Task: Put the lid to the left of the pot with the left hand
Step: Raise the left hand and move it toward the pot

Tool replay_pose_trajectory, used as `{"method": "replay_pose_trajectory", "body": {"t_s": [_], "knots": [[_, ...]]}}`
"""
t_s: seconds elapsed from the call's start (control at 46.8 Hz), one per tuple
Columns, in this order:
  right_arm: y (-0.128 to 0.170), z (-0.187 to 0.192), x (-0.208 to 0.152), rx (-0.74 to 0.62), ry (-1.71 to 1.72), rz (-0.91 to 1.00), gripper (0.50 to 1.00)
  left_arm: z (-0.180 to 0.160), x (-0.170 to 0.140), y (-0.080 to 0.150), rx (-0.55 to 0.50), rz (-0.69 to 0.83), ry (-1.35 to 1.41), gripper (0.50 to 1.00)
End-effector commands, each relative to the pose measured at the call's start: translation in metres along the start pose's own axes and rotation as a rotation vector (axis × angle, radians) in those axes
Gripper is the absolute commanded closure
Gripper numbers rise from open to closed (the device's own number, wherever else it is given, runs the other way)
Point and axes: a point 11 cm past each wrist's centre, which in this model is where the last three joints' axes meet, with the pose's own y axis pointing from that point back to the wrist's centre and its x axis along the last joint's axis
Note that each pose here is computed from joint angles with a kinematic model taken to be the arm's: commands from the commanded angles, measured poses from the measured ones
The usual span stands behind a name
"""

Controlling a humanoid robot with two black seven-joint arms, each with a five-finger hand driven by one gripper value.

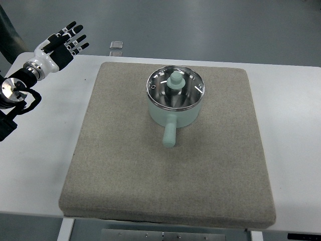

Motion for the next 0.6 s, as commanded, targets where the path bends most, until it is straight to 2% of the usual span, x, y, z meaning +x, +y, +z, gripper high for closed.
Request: {"method": "replay_pose_trajectory", "body": {"t_s": [0.0, 0.47, 0.577], "knots": [[0.0, 0.0, -0.001, 0.0, 0.0, -0.001, 0.576, -0.002, -0.001, -0.001, 0.004, -0.003, 0.0, 0.504], [0.0, 0.0, 0.0, 0.0, 0.0, 0.0, 0.576, 0.009, -0.014, -0.008, -0.005, -0.023, -0.023, 0.504], [0.0, 0.0, -0.001, 0.0, 0.0, -0.001, 0.576, 0.0, -0.019, -0.009, 0.043, -0.047, -0.089, 0.506]]}}
